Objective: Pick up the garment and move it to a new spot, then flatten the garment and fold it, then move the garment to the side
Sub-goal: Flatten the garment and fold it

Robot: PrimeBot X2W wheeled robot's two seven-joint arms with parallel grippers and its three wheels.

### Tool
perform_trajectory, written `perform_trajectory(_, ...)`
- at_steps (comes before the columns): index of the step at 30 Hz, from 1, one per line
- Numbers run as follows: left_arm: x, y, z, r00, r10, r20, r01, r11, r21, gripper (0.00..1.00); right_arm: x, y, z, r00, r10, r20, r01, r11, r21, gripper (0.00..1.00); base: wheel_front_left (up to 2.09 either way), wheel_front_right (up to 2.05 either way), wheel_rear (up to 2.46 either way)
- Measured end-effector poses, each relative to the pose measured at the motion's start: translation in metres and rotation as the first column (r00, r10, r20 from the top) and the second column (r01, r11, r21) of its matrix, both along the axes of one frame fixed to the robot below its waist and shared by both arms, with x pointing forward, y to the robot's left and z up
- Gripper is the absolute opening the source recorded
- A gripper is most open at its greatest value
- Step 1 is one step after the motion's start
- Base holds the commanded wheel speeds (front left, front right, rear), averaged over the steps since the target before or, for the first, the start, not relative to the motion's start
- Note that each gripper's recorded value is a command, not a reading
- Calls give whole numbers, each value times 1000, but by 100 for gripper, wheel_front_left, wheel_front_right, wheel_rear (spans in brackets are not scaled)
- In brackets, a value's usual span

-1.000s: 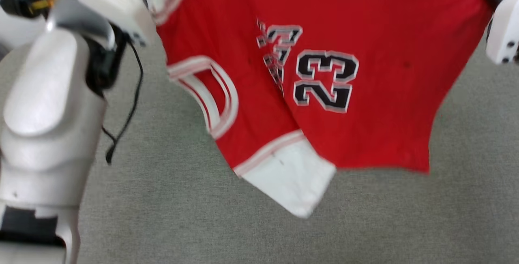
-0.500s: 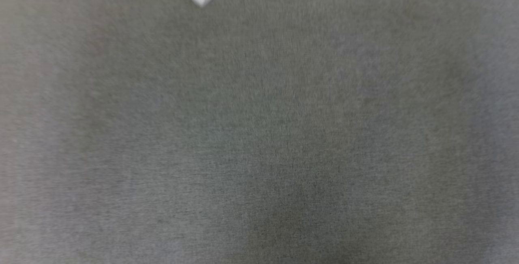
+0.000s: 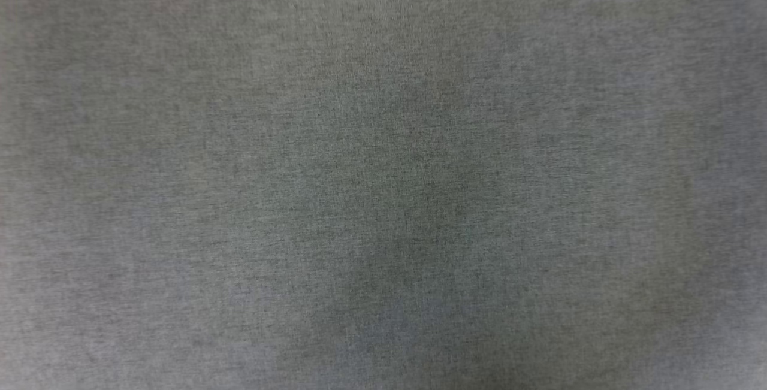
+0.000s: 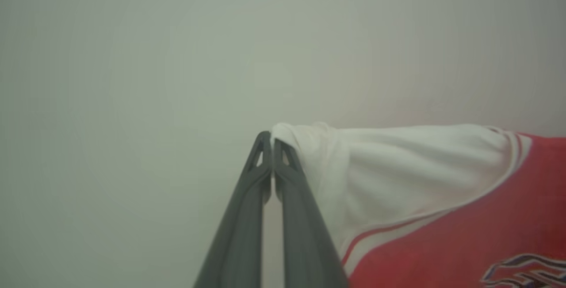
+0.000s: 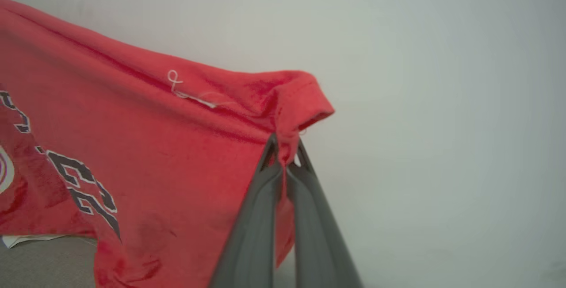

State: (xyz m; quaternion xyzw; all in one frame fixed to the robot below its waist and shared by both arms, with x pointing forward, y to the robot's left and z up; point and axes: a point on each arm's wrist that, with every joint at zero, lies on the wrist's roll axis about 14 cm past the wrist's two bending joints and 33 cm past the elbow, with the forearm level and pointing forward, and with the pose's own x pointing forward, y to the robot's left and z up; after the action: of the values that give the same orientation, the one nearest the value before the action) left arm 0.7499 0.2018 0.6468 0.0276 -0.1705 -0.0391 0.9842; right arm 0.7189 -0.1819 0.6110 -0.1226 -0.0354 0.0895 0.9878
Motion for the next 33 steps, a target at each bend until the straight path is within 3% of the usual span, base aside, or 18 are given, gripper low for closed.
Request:
perform_trajectory(9,2,5,-66,994,-5,-106,0,999,-43,0,11,14,-54,995,35,-96,-34,999,7,0,0,0,0)
perform_trajectory(16,-32,5,-94,984,-34,-176,19,996,-86,0,-16,10,-85,983,48,-179,-43,999,31,0,0,0,0)
perform_trajectory(28,-182,15,-177,914,-50,-402,-40,976,-212,0,-147,7,-147,921,119,-372,-70,987,143,0,0,0,0)
perform_trajectory(33,-251,22,-192,890,-23,-455,-87,972,-220,0,-203,5,-155,900,137,-414,-67,982,179,0,0,0,0)
